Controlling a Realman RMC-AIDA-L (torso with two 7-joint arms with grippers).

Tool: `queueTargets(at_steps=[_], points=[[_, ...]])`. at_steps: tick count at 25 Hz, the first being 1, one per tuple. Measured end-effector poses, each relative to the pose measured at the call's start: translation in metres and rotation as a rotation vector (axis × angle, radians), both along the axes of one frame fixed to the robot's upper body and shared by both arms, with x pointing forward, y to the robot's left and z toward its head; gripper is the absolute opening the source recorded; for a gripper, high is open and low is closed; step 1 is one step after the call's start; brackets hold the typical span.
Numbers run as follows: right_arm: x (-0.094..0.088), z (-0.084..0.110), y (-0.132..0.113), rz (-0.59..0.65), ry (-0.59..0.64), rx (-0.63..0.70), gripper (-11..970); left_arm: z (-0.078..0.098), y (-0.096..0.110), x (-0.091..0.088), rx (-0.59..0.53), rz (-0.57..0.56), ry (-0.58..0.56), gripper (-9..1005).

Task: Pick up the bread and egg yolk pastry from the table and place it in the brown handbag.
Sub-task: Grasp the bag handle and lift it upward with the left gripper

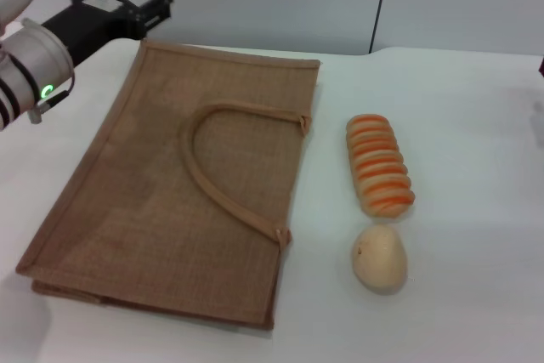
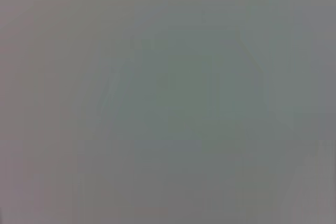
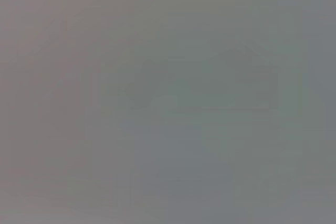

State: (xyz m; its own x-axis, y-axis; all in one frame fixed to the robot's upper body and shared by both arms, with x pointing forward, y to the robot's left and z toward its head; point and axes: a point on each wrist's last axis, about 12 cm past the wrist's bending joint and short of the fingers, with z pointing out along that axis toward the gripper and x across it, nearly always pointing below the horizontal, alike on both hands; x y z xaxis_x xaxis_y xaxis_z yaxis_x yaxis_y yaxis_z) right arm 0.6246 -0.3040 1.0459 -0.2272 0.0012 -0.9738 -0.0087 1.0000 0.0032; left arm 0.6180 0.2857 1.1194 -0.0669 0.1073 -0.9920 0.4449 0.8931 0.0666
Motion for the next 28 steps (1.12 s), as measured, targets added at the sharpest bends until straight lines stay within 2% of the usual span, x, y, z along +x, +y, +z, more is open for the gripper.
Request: queueTargets(at_steps=[6,11,15,19,22,28], points=[[0.001,0.001,0.001,0.001,-0.001,0.000,634,0.019,-0.003,0.005,0.042,-0.086,0.163,754],[0.002,0.002,0.001,0.001,-0.002,0.001,634,0.030,-0.006,0.013,0.051,-0.162,0.371,750],[0.004,0.003,0.003,0.004,-0.006,0.001,634,0.039,-0.002,0.018,0.066,-0.205,0.465,742],[0.004,0.003,0.003,0.005,-0.007,0.002,634,0.048,0.007,0.020,0.036,-0.245,0.576,734],[0.005,0.004,0.003,0.006,-0.008,0.002,634,0.054,0.011,0.023,0.019,-0.253,0.653,728],[0.008,0.006,0.007,0.014,-0.013,0.002,634,0.055,0.015,0.029,0.076,-0.208,0.793,716]])
